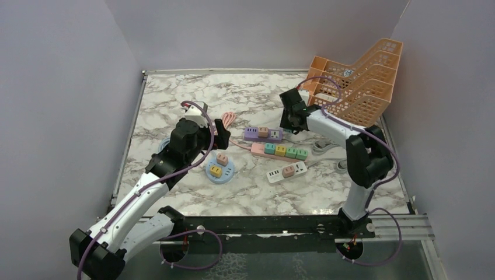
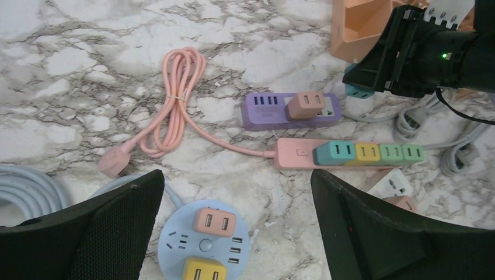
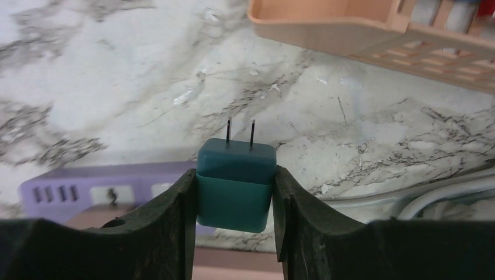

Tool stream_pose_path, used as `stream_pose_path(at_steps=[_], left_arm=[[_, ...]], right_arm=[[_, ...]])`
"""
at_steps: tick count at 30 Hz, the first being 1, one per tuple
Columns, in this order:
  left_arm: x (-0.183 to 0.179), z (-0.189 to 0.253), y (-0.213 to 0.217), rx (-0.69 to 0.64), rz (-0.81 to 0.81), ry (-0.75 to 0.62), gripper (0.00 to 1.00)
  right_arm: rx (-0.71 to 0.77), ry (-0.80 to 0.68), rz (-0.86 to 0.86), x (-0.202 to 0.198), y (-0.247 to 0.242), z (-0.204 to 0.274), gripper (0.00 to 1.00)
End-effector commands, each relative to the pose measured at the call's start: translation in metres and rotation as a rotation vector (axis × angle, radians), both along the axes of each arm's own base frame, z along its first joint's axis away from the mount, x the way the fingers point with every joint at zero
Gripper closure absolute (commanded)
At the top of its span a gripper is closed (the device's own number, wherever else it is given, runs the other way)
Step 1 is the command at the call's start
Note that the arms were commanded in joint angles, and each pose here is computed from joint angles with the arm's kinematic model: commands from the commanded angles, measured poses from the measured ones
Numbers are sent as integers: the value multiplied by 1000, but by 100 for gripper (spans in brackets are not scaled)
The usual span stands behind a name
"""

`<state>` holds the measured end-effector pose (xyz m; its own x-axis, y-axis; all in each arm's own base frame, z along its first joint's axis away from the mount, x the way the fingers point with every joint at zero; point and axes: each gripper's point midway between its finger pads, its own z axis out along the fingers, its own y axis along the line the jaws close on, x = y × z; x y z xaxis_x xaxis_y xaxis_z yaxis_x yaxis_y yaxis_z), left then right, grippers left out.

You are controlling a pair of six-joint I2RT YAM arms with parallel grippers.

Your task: Insert the plug

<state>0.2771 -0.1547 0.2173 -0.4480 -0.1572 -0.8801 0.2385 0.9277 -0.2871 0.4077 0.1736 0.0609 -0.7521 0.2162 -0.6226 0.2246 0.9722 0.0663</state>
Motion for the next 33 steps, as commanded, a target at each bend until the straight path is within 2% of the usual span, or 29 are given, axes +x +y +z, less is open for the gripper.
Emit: stream_pose_path(at_steps=[1,5,9,14,19,26,33], left_arm=[[-2,32,-21,-160,-52,-25,1],[-11,46,-43,-291,-126,13,1],[-17,60,-61,-413,-173,74,1],[-23,85,-89,-553,-285,125,1],[-36,100,-118,-674,-453,191,2],[-43,87,-139,-722,-544,356,9],[-37,77,-144,-735,-515,401,26]], right_arm=[[84,-136,268,-2,24,70,77],[177,-231,578,-28,54,114,77],[288,-413,942,-71,86,157,76],[299,-585,1192,-113,96,176,76],[314,-747,1366,-141,106,198,76],[289,-791,1531,-160,119,202,76],[293,-820,1585,-166,127,206,76]])
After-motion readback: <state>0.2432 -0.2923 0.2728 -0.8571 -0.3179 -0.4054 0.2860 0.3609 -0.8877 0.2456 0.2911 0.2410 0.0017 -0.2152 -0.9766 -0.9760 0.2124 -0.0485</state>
